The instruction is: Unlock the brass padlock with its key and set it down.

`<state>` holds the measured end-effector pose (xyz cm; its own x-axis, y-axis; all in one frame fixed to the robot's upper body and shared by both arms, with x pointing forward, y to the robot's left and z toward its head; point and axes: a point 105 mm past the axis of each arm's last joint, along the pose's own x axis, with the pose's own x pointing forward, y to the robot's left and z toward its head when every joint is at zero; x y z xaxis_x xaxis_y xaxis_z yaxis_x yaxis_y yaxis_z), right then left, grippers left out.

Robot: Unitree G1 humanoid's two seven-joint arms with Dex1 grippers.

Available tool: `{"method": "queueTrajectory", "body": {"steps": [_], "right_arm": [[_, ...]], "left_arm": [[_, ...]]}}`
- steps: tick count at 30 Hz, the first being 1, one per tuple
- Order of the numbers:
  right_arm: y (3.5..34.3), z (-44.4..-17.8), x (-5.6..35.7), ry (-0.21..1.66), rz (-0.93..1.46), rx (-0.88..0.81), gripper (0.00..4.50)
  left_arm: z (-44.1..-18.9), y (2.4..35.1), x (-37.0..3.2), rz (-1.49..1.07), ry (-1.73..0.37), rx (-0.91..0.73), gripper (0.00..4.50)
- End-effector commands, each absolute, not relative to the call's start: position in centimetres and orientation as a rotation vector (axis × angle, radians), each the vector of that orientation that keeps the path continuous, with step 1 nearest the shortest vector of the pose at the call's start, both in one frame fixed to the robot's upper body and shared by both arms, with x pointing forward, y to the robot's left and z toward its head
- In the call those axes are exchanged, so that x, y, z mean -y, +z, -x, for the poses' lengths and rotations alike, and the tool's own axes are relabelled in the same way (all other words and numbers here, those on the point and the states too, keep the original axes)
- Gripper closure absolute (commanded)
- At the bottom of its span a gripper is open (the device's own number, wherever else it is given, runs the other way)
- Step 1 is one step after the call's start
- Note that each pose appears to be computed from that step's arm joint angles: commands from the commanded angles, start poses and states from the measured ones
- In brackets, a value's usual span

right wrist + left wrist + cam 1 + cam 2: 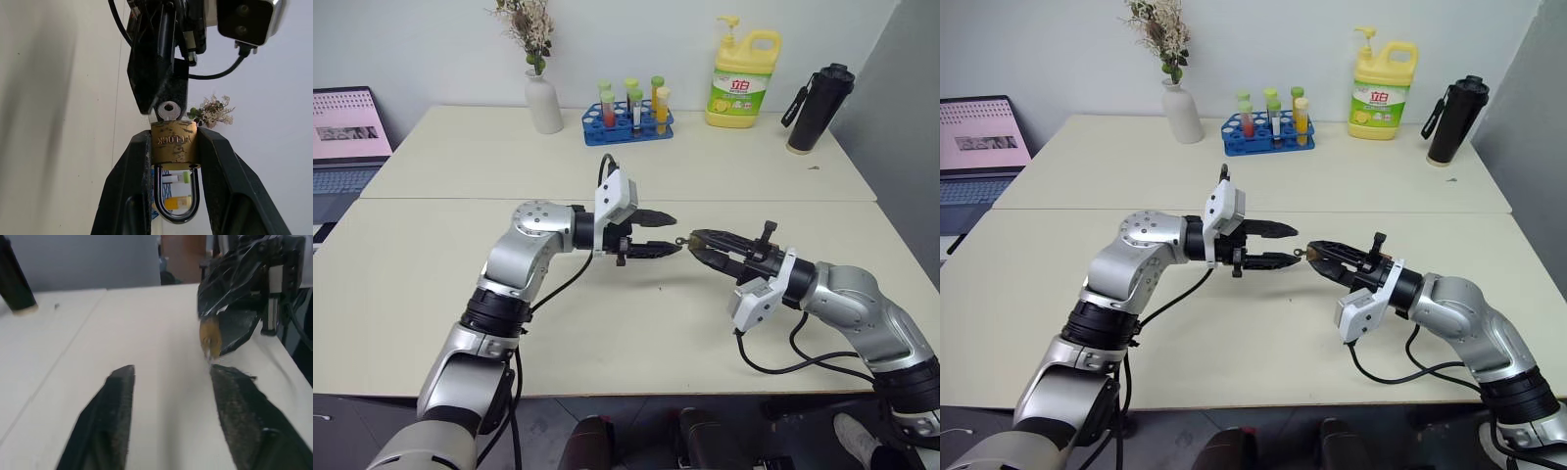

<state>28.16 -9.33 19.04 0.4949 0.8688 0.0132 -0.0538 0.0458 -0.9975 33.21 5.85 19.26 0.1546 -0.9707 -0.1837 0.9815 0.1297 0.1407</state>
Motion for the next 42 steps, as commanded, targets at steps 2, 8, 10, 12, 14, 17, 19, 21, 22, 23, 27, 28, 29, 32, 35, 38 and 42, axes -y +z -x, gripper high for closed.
{"method": "queueTrajectory", "body": {"steps": [2, 8, 10, 12, 14, 17, 19, 21, 22, 23, 27, 28, 29, 32, 35, 38, 42], "right_arm": [[20.4, -27.7, 9.2, 0.809, 1.330, 0.849, 3.56], [20.5, -27.7, 8.9, 0.817, 1.326, 0.856, 3.56], [20.5, -27.7, 8.8, 0.819, 1.323, 0.858, 3.56], [20.6, -27.7, 8.7, 0.820, 1.322, 0.859, 3.56], [20.6, -27.8, 8.6, 0.820, 1.320, 0.860, 3.56], [20.6, -27.8, 8.6, 0.821, 1.319, 0.861, 3.56], [20.6, -27.9, 8.6, 0.822, 1.320, 0.860, 3.56], [20.6, -27.9, 8.6, 0.821, 1.318, 0.860, 3.56], [20.6, -27.9, 8.6, 0.820, 1.317, 0.861, 3.56], [20.6, -27.9, 8.5, 0.820, 1.317, 0.862, 3.56], [20.6, -27.9, 8.5, 0.820, 1.319, 0.864, 3.56], [20.6, -27.9, 8.5, 0.820, 1.320, 0.865, 3.56], [20.6, -27.9, 8.5, 0.821, 1.320, 0.866, 3.56], [20.6, -27.8, 8.5, 0.821, 1.321, 0.868, 3.56], [20.6, -27.8, 8.5, 0.820, 1.320, 0.870, 3.56], [20.7, -27.8, 8.5, 0.817, 1.316, 0.866, 3.56], [20.7, -28.0, 8.8, 0.804, 1.321, 0.857, 3.56]], "left_arm": [[-31.8, 21.7, -5.3, -0.150, -1.474, -0.061, 0.78], [-31.3, 22.1, -4.6, -0.120, -1.473, -0.078, 0.78], [-31.5, 21.9, -4.3, -0.155, -1.464, -0.071, 0.78], [-31.7, 21.7, -4.0, -0.170, -1.453, -0.069, 0.78], [-31.9, 21.6, -3.6, -0.168, -1.450, -0.069, 0.78], [-32.0, 21.5, -3.2, -0.178, -1.453, -0.067, 0.78], [-32.1, 21.5, -3.0, -0.178, -1.462, -0.062, 0.78], [-31.9, 21.6, -2.9, -0.167, -1.477, -0.065, 0.78], [-31.9, 21.5, -2.8, -0.165, -1.483, -0.068, 0.96], [-31.9, 21.5, -2.7, -0.164, -1.487, -0.070, 1.16], [-32.2, 21.5, -2.7, -0.143, -1.480, -0.072, 2.24], [-32.2, 21.5, -2.7, -0.142, -1.480, -0.071, 2.53], [-32.2, 21.5, -2.6, -0.141, -1.481, -0.071, 2.86], [-32.1, 21.4, -2.6, -0.144, -1.490, -0.071, 3.78], [-32.2, 21.4, -2.7, -0.145, -1.490, -0.072, 4.32], [-32.2, 21.3, -2.9, -0.150, -1.488, -0.078, 4.32], [-32.3, 21.2, -3.0, -0.149, -1.486, -0.082, 4.32]]}}
